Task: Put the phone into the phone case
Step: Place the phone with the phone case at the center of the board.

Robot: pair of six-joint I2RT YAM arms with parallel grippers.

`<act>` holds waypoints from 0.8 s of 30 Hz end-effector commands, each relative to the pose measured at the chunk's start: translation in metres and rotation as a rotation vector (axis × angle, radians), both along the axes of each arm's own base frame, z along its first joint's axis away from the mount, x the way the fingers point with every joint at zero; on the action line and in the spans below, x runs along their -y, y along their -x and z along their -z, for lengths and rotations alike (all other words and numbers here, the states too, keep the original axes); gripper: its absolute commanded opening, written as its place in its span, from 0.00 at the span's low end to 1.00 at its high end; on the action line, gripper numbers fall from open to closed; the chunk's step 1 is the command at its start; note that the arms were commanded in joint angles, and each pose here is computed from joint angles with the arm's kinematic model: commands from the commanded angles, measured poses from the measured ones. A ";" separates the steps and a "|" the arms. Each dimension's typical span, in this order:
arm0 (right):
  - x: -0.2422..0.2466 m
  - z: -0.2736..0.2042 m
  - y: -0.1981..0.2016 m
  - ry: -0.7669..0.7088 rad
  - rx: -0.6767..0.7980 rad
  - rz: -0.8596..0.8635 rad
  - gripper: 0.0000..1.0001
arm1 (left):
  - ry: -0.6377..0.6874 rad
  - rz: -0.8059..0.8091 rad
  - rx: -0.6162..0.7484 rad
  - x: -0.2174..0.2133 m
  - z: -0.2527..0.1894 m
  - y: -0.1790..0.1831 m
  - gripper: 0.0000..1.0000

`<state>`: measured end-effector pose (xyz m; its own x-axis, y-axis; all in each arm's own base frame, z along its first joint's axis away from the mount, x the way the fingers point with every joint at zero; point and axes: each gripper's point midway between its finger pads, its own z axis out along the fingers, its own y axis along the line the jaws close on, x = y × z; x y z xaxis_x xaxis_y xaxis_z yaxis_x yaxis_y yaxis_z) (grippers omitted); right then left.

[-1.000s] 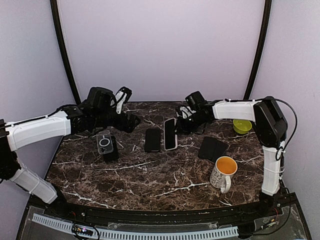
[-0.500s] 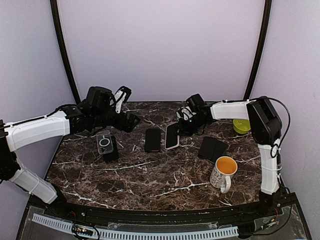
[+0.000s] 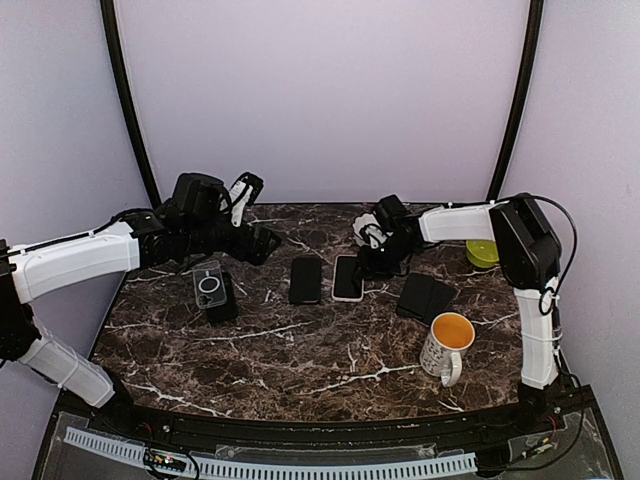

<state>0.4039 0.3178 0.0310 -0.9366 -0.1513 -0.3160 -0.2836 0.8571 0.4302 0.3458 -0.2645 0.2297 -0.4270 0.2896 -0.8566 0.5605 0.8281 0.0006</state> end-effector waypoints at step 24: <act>0.007 -0.022 0.006 0.229 0.156 -0.011 0.45 | -0.009 0.036 -0.017 0.002 0.005 0.006 0.99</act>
<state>0.4066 0.3257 0.0306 -0.8798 -0.2502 -0.4041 -0.3642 0.9012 0.2350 0.3443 -0.2666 0.2296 -0.4268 0.2909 -0.8563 0.5718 0.8204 -0.0063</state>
